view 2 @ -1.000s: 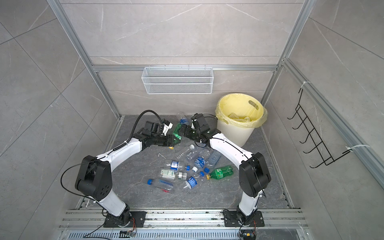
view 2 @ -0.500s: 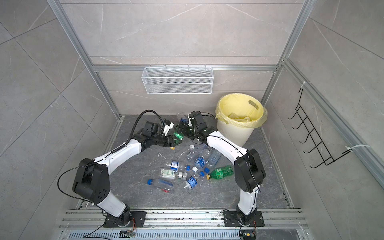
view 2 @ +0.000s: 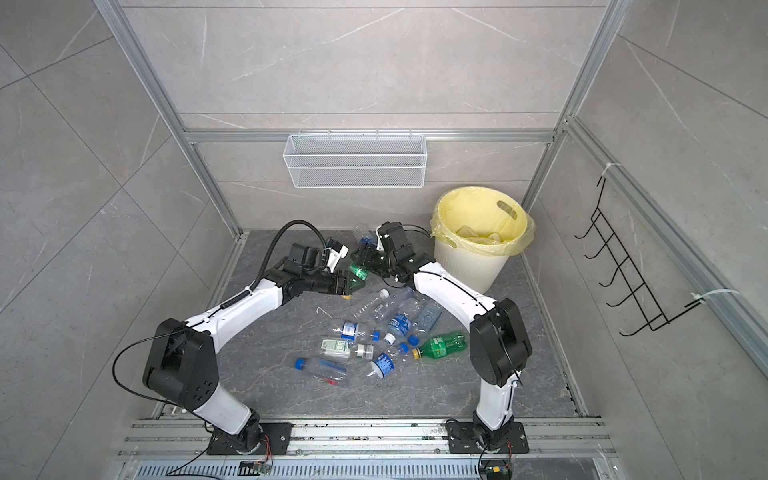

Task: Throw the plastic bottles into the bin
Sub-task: 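Grasp the green bottle's top with the right gripper while the left gripper holds it, then carry the green bottle over the bin with the right gripper and release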

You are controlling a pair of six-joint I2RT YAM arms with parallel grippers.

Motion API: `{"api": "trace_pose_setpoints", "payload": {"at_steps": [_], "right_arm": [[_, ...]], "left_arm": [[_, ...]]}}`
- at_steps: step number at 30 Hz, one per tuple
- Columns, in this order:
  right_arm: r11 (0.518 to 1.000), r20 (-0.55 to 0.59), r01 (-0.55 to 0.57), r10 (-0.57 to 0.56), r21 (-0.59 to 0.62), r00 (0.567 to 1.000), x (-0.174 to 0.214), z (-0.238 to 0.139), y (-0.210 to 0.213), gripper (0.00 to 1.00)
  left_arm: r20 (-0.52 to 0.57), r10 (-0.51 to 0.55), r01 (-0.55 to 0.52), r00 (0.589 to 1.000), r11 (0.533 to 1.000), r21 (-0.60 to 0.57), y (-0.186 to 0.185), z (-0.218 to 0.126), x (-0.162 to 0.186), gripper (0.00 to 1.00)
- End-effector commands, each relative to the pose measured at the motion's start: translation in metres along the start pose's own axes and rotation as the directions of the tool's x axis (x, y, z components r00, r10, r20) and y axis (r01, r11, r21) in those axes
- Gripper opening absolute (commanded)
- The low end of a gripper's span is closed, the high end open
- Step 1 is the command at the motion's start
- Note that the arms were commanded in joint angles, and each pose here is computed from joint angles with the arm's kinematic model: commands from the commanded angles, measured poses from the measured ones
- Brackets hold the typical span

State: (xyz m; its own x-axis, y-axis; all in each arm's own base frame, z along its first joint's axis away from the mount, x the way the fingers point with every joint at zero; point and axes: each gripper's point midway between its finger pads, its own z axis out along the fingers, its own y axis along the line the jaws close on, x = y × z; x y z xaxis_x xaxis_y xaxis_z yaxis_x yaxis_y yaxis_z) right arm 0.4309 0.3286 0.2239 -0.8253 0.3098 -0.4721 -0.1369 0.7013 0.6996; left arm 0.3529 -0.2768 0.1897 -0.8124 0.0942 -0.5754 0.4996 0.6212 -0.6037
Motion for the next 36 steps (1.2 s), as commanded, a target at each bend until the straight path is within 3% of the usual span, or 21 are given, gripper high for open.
{"api": "trace_pose_setpoints", "payload": {"at_steps": [1,15,19,29,36], "right_arm": [[0.996,0.082,0.069,-0.074,0.061,0.994,-0.021,-0.03,0.004,0.41],[0.966,0.277,0.166,-0.218,0.199,0.936,-0.097,-0.124,0.002,0.39],[0.956,0.348,0.167,-0.245,0.239,0.905,-0.124,-0.161,-0.002,0.39],[0.894,0.509,0.194,-0.396,0.405,0.764,-0.174,-0.266,0.007,0.39],[0.845,0.613,0.175,-0.494,0.505,0.617,-0.19,-0.343,0.029,0.39]], "left_arm": [[0.069,0.052,-0.055,0.996,0.998,0.03,-0.022,-0.02,-0.017,0.75],[0.101,0.151,-0.154,0.983,0.988,0.023,-0.046,-0.029,-0.021,0.99],[0.109,0.199,-0.201,0.974,0.98,0.004,-0.06,-0.029,-0.029,1.0],[0.144,0.385,-0.384,0.912,0.923,-0.034,-0.119,-0.02,-0.066,1.0],[0.157,0.524,-0.525,0.837,0.85,-0.037,-0.17,-0.013,-0.082,1.0]]}}
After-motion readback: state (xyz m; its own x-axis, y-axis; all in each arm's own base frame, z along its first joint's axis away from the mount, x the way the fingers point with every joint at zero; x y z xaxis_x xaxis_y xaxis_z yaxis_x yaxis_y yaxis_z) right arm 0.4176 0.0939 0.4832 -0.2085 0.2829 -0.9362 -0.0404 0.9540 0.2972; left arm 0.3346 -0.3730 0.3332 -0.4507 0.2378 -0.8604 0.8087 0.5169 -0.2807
